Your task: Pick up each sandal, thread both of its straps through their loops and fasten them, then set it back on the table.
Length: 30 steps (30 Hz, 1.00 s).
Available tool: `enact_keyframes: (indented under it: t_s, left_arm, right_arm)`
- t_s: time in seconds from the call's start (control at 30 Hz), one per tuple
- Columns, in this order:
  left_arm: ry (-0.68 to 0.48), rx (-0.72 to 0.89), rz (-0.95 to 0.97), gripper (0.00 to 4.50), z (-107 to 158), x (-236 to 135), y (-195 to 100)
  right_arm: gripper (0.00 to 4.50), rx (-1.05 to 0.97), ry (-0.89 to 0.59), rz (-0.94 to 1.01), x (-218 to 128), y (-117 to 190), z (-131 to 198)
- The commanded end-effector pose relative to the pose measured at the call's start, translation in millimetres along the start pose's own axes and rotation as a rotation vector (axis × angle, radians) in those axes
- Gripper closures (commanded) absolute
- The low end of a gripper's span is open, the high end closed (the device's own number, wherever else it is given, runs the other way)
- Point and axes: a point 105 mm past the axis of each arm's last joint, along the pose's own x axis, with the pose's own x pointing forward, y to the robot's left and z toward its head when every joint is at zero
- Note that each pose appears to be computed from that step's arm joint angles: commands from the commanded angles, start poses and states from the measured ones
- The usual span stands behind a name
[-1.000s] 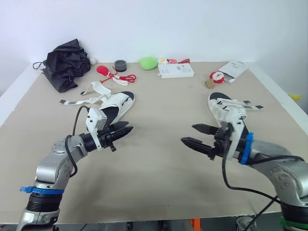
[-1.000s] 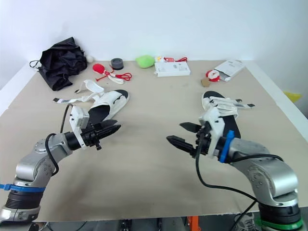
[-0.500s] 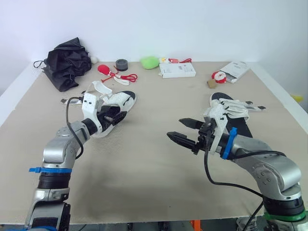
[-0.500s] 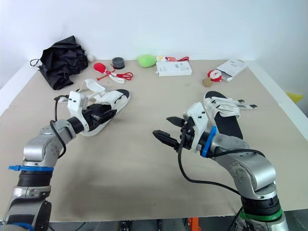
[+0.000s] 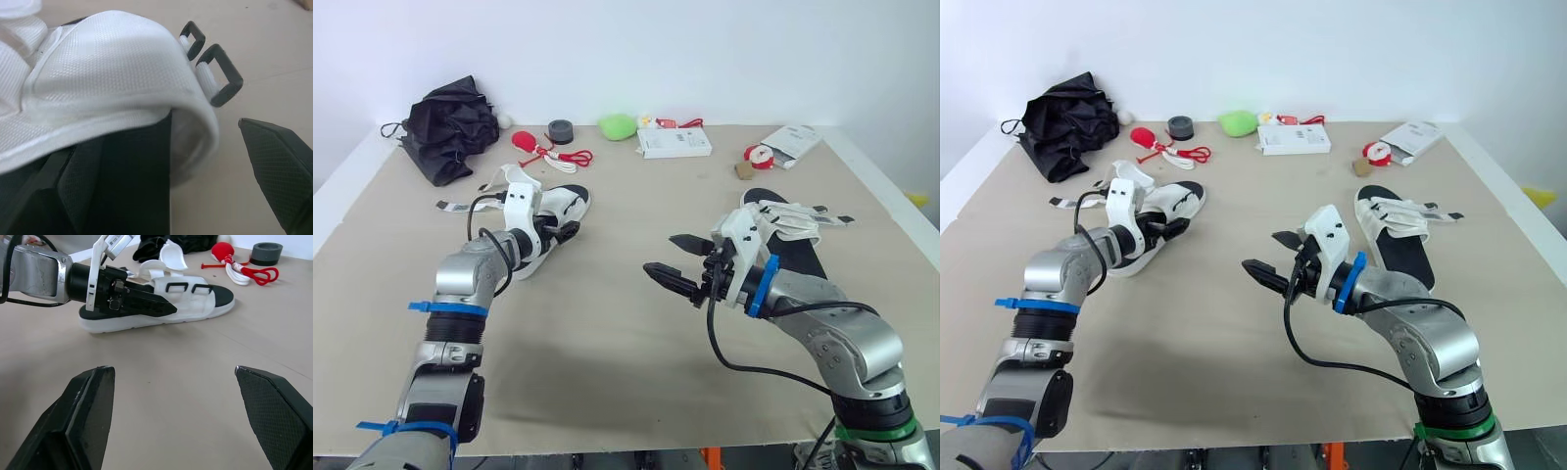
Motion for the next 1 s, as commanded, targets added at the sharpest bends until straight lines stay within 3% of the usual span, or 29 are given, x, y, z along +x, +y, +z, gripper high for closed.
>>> enact_keyframes:
  t_s: [0.03,0.13,0.23,0.27,0.4,0.53,0.7,0.8,1.0]
  left_arm:
    - [-0.028,0.035,-0.018,0.02,9,10,-7]
    - [-0.043,0.026,-0.005,0.87,8,20,-4]
    - [-0.041,0.013,0.007,2.17,5,23,1]
    - [-0.039,0.015,0.007,2.84,3,23,2]
    - [-0.033,0.019,0.005,4.45,-1,22,4]
    - [-0.046,0.054,-0.036,4.45,2,20,-1]
    - [-0.101,0.134,-0.383,4.45,13,-4,-50]
    - [-0.079,0.208,-0.533,4.45,8,-25,-65]
    - [0.039,0.515,-0.892,4.45,-24,-85,-78]
  right_arm:
    - [0.26,-0.033,-0.045,-0.007,0,0,11]
    - [0.26,-0.034,-0.053,-0.011,2,1,12]
    - [0.26,-0.033,-0.056,-0.013,2,2,13]
    - [0.26,-0.033,-0.057,-0.014,2,2,13]
    - [0.26,-0.030,-0.055,-0.024,-1,1,12]
    - [0.26,-0.024,-0.060,-0.024,-4,0,14]
    - [0.26,0.004,-0.089,0.001,-16,-2,22]
    - [0.26,0.014,-0.085,0.008,-24,-7,24]
    - [0.26,0.093,-0.052,0.028,-48,-30,22]
